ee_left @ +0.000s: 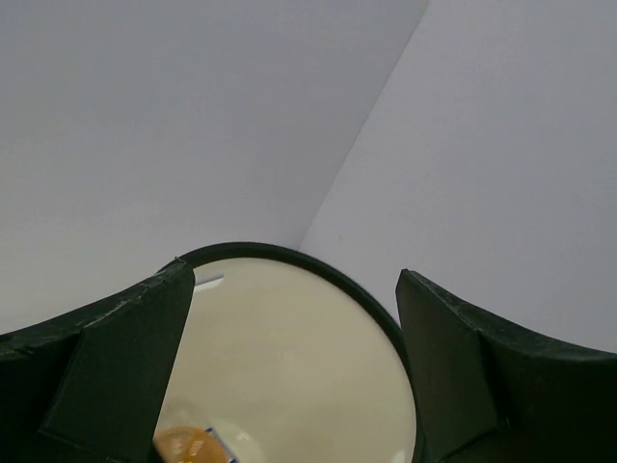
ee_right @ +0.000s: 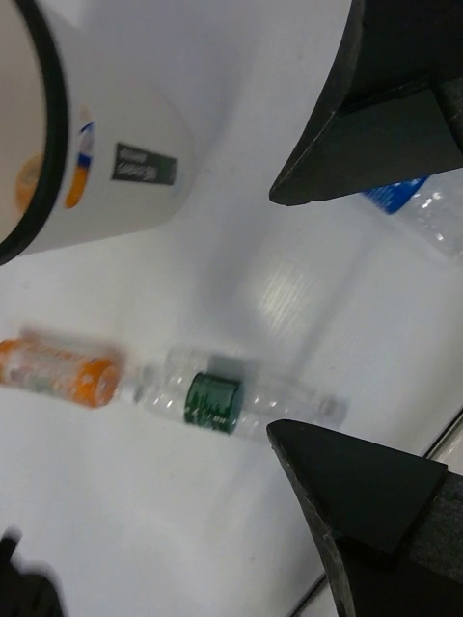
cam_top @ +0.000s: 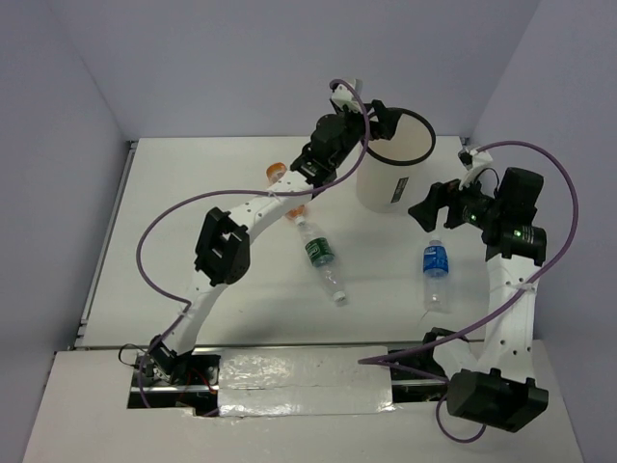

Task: Put the plastic bottles in the bin

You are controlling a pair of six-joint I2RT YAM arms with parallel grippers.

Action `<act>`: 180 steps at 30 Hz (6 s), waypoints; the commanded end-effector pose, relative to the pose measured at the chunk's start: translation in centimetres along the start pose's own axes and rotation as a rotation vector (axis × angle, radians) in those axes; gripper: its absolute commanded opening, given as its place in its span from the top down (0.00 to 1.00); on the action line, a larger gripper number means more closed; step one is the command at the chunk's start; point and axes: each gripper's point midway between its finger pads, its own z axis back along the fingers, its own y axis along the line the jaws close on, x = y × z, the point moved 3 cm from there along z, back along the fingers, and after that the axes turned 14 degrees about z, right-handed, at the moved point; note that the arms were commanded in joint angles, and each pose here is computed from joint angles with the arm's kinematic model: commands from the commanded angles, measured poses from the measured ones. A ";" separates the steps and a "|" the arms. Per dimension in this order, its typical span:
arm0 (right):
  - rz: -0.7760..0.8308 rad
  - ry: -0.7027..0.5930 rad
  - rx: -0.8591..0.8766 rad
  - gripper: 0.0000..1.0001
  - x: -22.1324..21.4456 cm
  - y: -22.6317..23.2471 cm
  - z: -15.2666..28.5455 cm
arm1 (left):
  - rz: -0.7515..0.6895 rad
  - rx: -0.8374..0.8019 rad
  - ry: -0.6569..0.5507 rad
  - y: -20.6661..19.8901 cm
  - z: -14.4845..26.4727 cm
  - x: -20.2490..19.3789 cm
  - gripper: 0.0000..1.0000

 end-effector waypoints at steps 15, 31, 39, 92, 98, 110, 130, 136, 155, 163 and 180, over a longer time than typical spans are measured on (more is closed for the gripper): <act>-0.250 0.838 -0.336 0.00 -19.4 -6.2 -0.4 | -0.077 0.271 0.053 0.7 22.5 16.1 0.01; -0.395 1.063 -0.278 0.27 -27.0 -8.0 -4.9 | 0.298 0.574 0.201 9.2 37.1 8.6 0.01; -0.222 0.816 -0.221 0.75 -18.3 -8.5 -3.9 | 0.500 0.643 0.285 10.9 37.2 4.6 0.01; 0.208 -0.147 0.123 0.00 8.4 -3.0 -8.9 | 0.541 0.963 0.806 11.1 30.5 -14.2 0.08; 0.173 -0.134 0.121 0.00 6.1 -1.3 -6.6 | 0.419 1.171 0.841 13.8 31.1 -16.6 0.17; 0.122 -0.165 0.086 0.00 6.0 -1.4 -4.2 | 0.473 0.919 0.912 9.1 29.9 -14.6 0.60; 0.126 -0.201 -0.031 0.00 6.3 -2.8 0.4 | 0.296 -0.288 0.137 -8.9 8.0 13.2 0.74; 0.119 -0.187 -0.043 0.00 5.3 -2.0 1.3 | 0.298 -0.396 -0.128 -7.7 2.5 14.0 0.83; 0.057 -0.148 -0.015 0.00 2.9 -1.2 1.1 | 0.048 -0.153 -0.181 -2.9 0.0 7.5 0.01; 0.056 -0.145 -0.012 0.00 2.4 -1.3 0.9 | -0.004 -0.131 -0.182 -3.6 1.2 11.2 0.01; 0.014 -0.109 0.032 0.00 0.6 -1.5 -0.3 | 0.356 0.640 0.272 18.4 14.0 12.9 0.13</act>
